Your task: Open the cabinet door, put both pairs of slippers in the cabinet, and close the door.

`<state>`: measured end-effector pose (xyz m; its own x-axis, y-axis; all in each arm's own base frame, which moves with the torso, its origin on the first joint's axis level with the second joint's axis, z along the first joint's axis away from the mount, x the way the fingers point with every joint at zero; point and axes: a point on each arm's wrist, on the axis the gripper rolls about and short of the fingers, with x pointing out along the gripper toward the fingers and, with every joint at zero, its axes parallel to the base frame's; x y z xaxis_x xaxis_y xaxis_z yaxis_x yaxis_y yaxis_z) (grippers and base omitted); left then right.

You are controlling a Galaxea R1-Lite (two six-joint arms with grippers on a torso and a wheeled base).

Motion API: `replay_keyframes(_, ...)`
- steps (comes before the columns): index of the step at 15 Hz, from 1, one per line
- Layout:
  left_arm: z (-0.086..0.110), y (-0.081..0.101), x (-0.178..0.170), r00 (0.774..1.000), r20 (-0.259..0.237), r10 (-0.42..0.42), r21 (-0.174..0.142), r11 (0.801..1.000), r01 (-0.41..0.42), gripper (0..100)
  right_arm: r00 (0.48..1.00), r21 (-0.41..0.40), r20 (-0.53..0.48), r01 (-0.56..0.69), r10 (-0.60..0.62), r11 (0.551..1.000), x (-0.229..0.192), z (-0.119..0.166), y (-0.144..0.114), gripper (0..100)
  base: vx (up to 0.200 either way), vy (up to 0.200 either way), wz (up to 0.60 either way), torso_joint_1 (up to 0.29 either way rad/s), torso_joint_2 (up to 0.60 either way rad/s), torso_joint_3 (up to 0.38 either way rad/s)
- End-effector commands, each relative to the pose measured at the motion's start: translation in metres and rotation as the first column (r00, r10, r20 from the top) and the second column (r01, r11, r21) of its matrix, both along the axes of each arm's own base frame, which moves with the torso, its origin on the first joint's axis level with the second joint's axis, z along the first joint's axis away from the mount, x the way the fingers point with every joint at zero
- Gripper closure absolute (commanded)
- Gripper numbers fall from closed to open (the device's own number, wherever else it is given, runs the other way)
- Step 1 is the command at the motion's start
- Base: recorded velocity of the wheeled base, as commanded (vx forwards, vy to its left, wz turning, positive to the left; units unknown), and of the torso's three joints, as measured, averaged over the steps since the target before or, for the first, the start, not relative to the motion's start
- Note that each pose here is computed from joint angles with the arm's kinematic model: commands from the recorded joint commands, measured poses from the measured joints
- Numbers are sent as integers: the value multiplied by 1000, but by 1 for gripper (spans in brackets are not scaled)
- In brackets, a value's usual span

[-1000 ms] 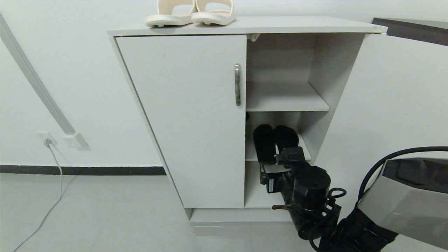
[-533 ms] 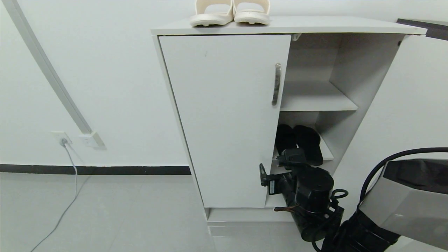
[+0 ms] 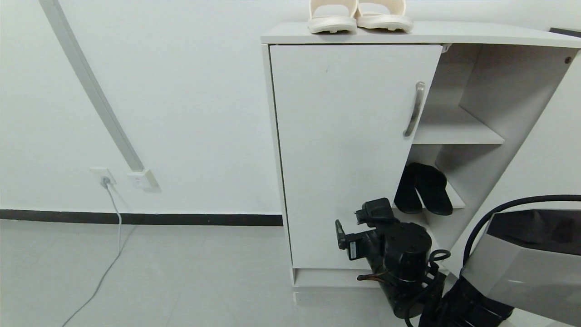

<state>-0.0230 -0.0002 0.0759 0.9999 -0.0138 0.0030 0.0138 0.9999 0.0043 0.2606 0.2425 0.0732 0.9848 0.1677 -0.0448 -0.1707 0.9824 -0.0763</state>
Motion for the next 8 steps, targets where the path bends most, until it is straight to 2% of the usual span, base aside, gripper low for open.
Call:
replay_keyframes(1, 0, 0, 0, 1000, -1, 0, 0, 1000, 0, 100, 1000, 1, 0, -9, 9, 1000, 0, -2, 0, 0, 0, 0, 0, 0, 0, 0)
replay_keyframes(8, 0, 0, 0, 1000, -1, 0, 0, 1000, 0, 100, 999, 7, 13, -46, 46, 999, -2, -4, -1, 0, 0, 0, 0, 0, 0, 0)
